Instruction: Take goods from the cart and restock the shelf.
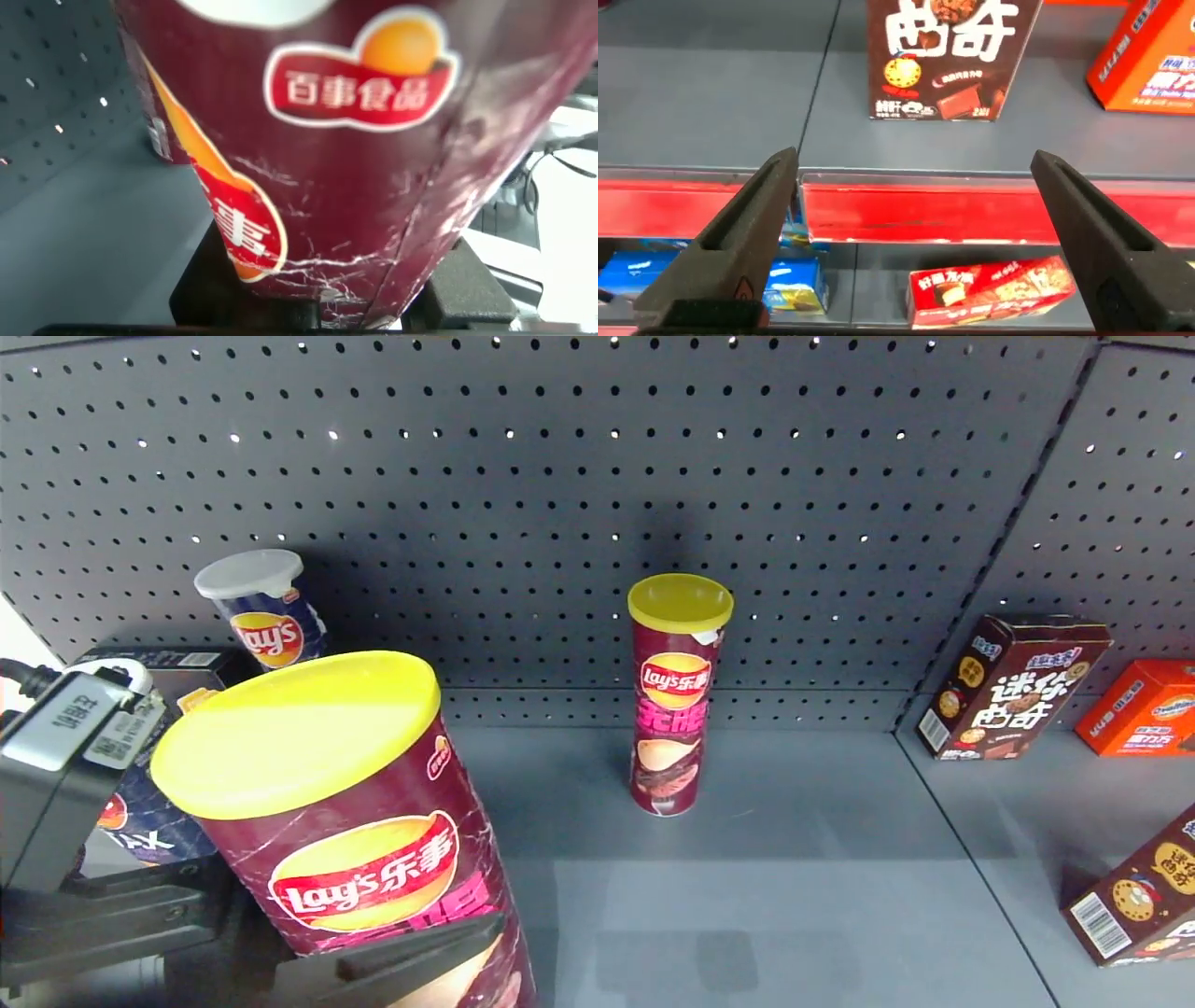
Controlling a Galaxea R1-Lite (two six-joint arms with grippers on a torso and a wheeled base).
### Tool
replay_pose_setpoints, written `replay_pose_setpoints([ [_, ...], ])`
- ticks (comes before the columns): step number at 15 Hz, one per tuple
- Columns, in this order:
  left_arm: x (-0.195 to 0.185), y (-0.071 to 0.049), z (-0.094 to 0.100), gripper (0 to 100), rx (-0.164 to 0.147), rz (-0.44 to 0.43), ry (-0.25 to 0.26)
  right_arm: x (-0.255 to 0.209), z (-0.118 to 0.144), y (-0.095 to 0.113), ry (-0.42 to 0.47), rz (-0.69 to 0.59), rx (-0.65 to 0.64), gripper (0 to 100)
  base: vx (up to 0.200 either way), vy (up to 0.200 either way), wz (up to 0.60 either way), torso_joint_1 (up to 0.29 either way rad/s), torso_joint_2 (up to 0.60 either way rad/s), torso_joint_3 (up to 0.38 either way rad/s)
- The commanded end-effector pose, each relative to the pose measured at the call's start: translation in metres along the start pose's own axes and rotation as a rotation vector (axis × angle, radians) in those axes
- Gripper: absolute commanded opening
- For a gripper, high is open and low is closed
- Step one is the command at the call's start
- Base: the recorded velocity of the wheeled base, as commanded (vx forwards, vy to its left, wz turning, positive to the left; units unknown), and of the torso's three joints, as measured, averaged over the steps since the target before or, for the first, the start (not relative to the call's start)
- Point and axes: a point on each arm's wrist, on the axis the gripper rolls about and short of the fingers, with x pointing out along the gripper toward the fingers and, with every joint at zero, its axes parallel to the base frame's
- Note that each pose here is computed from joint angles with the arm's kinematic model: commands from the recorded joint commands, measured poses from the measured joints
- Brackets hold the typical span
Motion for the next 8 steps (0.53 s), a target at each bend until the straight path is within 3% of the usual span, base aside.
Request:
replay_pose_setpoints([
  [1,-0.001,-0.001,-0.007,0,-0.013,-0.001,0.022,-0.005,0.037,-0.002,-0.079,-0.073,0.064,100,0.0,0.0,0.0,0.0,0.0,0.0],
  [2,-0.002,-0.002,-0.011,0,-0.019,-0.002,0.032,-0.006,0.079,-0.002,-0.108,-0.04,0.079,100,0.0,0.0,0.0,0.0,0.0,0.0],
  [3,-0.003,-0.002,-0.013,0,-0.02,-0.001,0.033,0.001,0.103,-0.002,-0.036,0.014,0.075,100,0.0,0.0,0.0,0.0,0.0,0.0],
  [5,-0.003,-0.002,-0.013,0,-0.02,-0.004,0.033,-0.002,0.129,-0.001,-0.073,0.128,-0.064,100,0.0,0.0,0.0,0.0,0.0,0.0],
  [8,-0.003,-0.002,-0.013,0,-0.022,-0.001,0.035,0.022,0.166,0.003,-0.033,0.254,-0.072,100,0.0,0.0,0.0,0.0,0.0,0.0],
])
